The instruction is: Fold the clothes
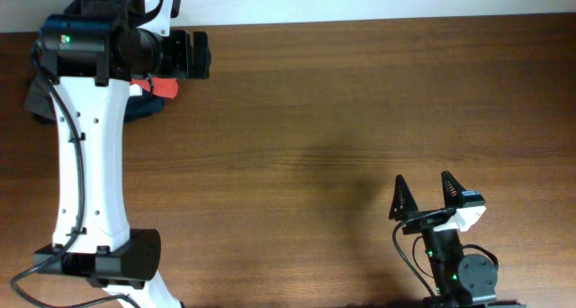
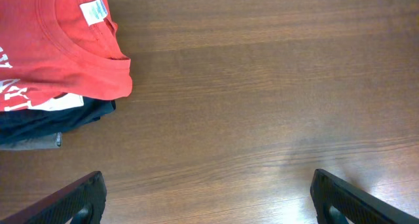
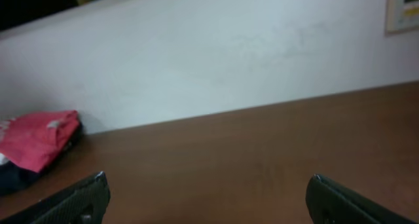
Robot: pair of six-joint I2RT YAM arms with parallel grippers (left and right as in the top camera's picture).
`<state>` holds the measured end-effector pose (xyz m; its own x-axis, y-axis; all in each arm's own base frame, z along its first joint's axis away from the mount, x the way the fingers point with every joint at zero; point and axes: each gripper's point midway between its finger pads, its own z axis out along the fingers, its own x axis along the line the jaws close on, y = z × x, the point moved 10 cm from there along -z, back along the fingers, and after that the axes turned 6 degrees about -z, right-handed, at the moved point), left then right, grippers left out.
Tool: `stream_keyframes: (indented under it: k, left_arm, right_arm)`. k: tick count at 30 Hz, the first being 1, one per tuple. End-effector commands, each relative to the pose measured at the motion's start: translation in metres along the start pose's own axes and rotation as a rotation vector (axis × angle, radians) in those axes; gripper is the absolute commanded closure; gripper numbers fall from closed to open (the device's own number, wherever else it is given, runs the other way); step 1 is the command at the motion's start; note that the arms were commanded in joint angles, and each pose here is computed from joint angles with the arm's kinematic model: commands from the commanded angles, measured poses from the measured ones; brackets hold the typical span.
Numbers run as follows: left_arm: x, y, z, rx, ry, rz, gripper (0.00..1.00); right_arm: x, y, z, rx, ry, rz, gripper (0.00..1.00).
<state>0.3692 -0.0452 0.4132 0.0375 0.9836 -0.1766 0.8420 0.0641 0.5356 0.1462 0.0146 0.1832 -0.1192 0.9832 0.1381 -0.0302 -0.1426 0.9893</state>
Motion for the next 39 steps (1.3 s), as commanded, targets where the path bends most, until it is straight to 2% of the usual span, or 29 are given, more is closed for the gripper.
stream_keyframes:
  k: [1,2,32,35,39]
  left_arm:
    - [0.000,-0.001,-0.007,-0.015,0.006,0.019,0.01]
    - [0.000,-0.001,-0.007,-0.015,0.006,0.019,0.01]
    - [0.001,-0.005,-0.008,0.013,0.010,0.016,0.01]
    - [0.003,-0.026,-0.015,0.091,0.017,0.007,0.01]
    - [0.010,-0.055,0.004,-0.005,0.007,0.019,0.01]
  right_arm:
    - [-0.007,-0.012,-0.001,0.072,-0.074,-0.008,0.01]
    - [-0.010,-0.018,-0.002,0.112,-0.092,-0.007,0.01]
    - [-0.013,-0.018,-0.002,0.113,-0.110,-0.006,0.01]
    - [-0.013,-0.018,-0.002,0.113,-0.110,-0.006,0.01]
    - [-0.013,-0.018,-0.002,0.113,-0.110,-0.006,0.01]
